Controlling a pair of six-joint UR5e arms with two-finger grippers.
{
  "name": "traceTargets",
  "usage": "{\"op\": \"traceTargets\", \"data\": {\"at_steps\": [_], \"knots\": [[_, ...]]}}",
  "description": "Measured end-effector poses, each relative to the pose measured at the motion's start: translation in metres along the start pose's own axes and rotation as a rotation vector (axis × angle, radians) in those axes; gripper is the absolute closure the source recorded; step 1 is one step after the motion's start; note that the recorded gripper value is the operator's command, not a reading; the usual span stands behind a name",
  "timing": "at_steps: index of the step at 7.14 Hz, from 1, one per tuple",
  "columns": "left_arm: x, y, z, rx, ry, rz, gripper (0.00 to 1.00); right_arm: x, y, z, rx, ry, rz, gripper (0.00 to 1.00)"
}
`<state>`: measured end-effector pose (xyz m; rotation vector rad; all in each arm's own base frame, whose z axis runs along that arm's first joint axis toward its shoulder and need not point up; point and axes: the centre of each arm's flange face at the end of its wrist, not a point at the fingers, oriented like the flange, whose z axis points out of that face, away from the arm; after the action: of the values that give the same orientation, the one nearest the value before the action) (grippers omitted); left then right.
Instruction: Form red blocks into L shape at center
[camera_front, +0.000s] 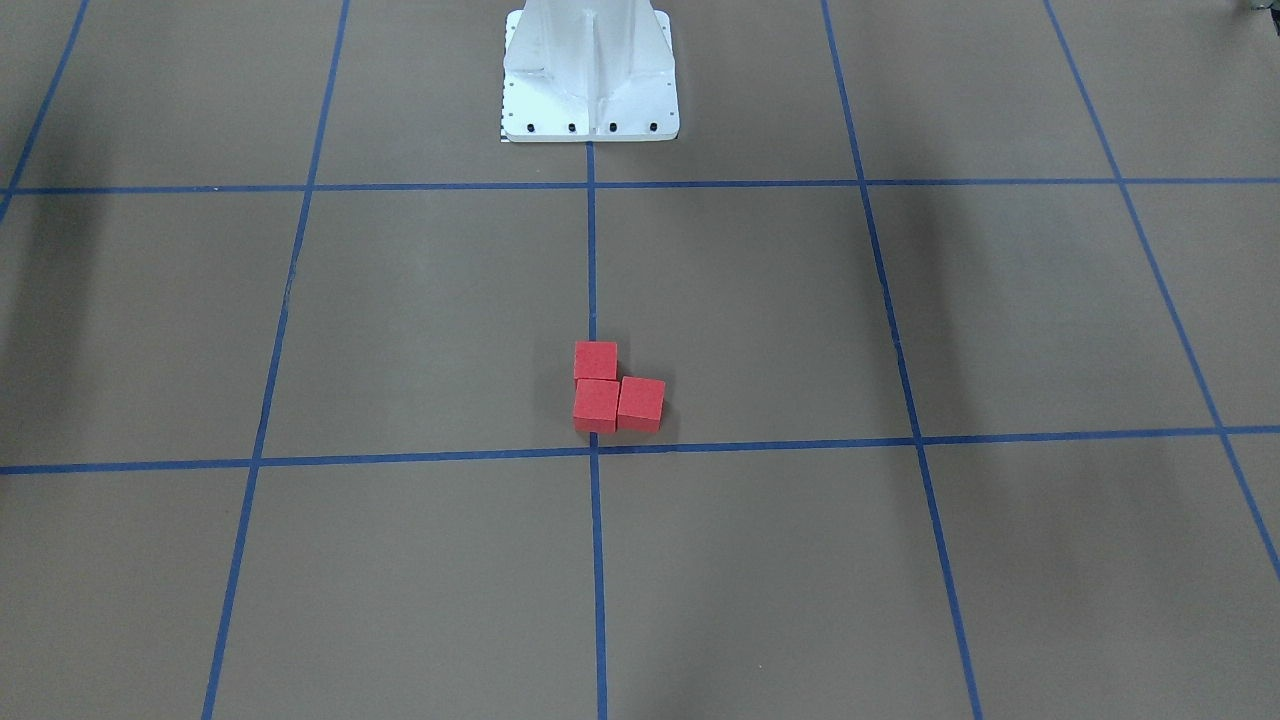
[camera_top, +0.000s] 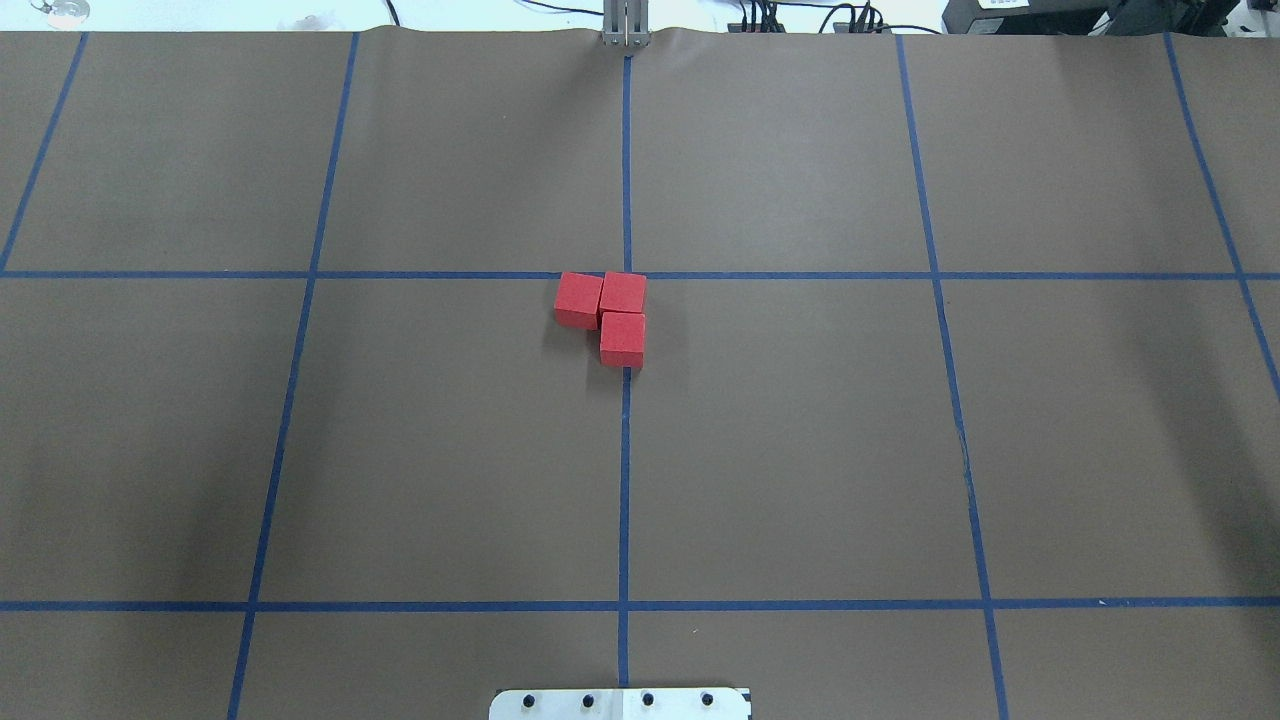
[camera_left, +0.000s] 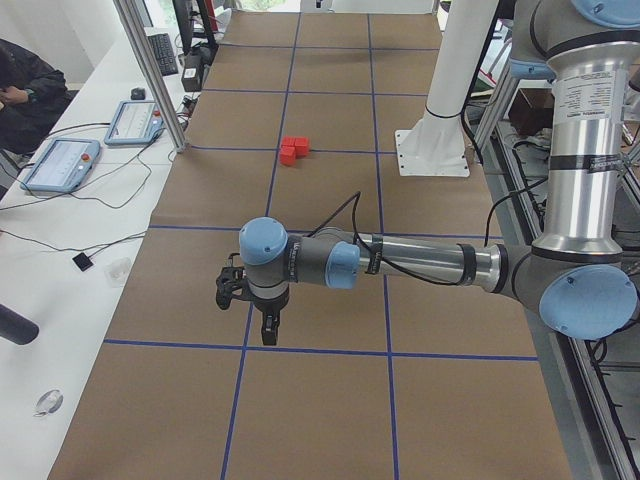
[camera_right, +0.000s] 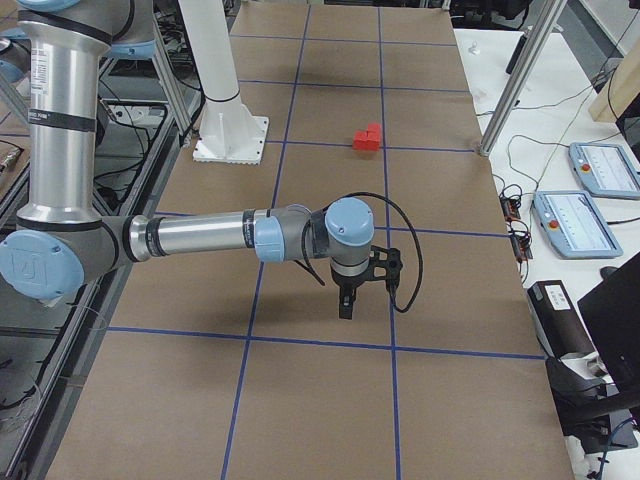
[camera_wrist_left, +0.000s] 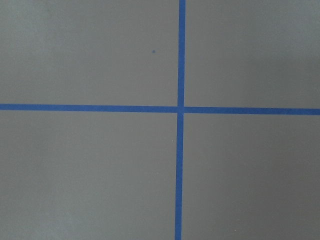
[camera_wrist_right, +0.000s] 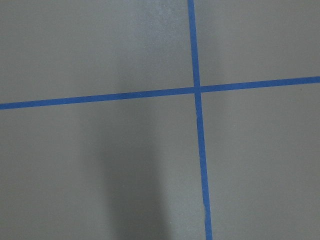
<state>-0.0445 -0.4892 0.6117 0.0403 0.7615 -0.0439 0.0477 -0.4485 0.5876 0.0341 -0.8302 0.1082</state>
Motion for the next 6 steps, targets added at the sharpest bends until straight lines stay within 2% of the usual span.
{"op": "traceTargets", "data": {"at_steps": [6], "knots": [[-0.0029, 0.0025, 0.0018, -0.013, -0.003, -0.013, 0.0, -0.0013, -0.0006, 0.0004, -0.001, -0.015, -0.002, 0.01]]}}
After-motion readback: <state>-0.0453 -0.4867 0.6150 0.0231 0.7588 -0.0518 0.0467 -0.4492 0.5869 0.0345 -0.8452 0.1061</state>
